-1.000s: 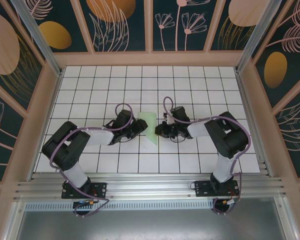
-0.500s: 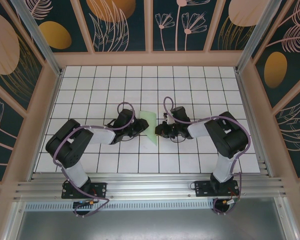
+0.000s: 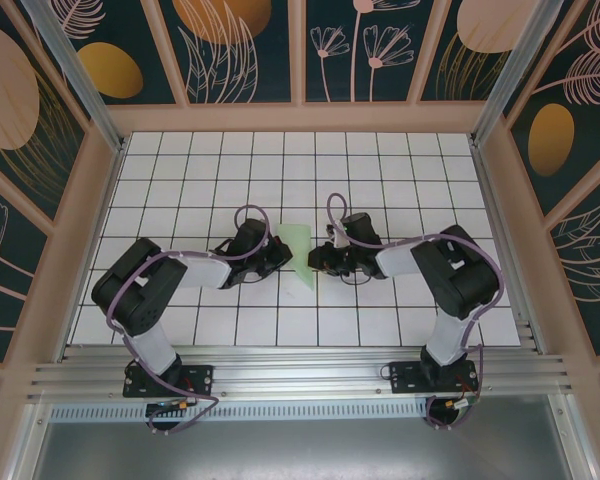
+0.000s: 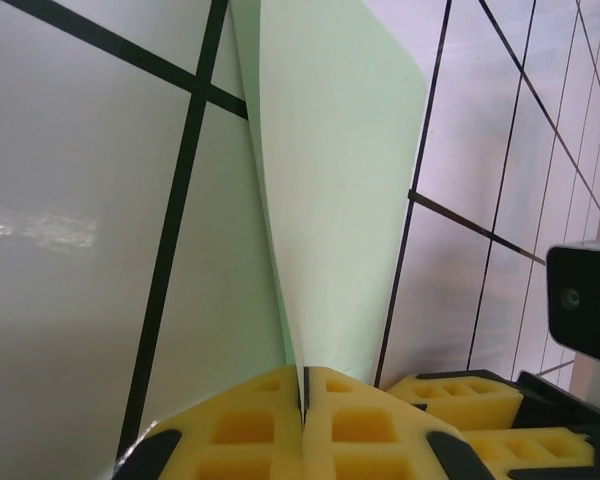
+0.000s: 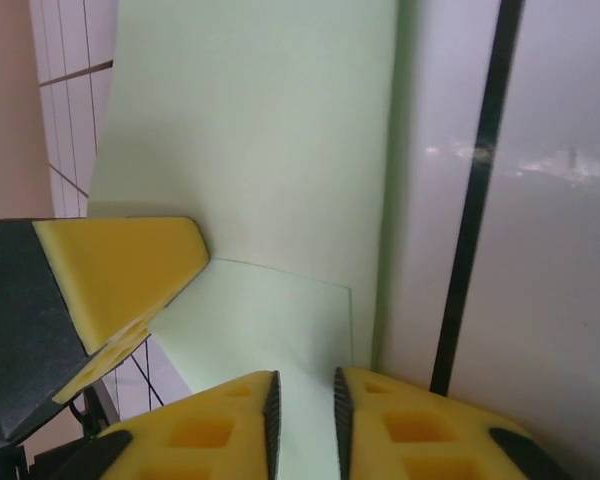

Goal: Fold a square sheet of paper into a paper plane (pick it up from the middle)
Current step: Fold the wing for the fifth time at the center of the table.

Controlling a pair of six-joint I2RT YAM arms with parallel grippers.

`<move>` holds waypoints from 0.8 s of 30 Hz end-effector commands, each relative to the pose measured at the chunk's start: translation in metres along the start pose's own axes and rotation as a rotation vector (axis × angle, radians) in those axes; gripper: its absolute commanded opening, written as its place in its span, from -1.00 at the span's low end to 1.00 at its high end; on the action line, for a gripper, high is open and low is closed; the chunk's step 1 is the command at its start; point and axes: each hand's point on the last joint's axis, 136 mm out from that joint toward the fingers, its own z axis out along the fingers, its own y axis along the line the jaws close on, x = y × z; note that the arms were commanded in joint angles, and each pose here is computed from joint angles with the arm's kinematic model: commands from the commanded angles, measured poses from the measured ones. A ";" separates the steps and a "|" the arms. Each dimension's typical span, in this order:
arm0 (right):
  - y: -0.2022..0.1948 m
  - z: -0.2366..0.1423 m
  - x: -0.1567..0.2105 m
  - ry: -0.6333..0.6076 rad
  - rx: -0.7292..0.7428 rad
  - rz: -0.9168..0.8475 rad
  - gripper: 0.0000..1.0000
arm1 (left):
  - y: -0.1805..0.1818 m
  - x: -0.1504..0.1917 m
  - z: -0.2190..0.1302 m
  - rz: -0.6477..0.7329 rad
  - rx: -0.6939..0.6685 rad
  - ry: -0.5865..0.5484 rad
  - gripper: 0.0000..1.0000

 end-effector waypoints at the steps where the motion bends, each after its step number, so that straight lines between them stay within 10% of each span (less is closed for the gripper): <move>1: 0.017 -0.021 -0.016 -0.128 -0.013 -0.098 -0.33 | -0.013 -0.010 -0.012 -0.020 0.022 -0.049 -1.00; 24: 0.053 -0.004 0.021 -0.460 0.365 -1.041 -0.05 | -0.017 -0.008 -0.007 0.001 0.003 -0.015 -0.98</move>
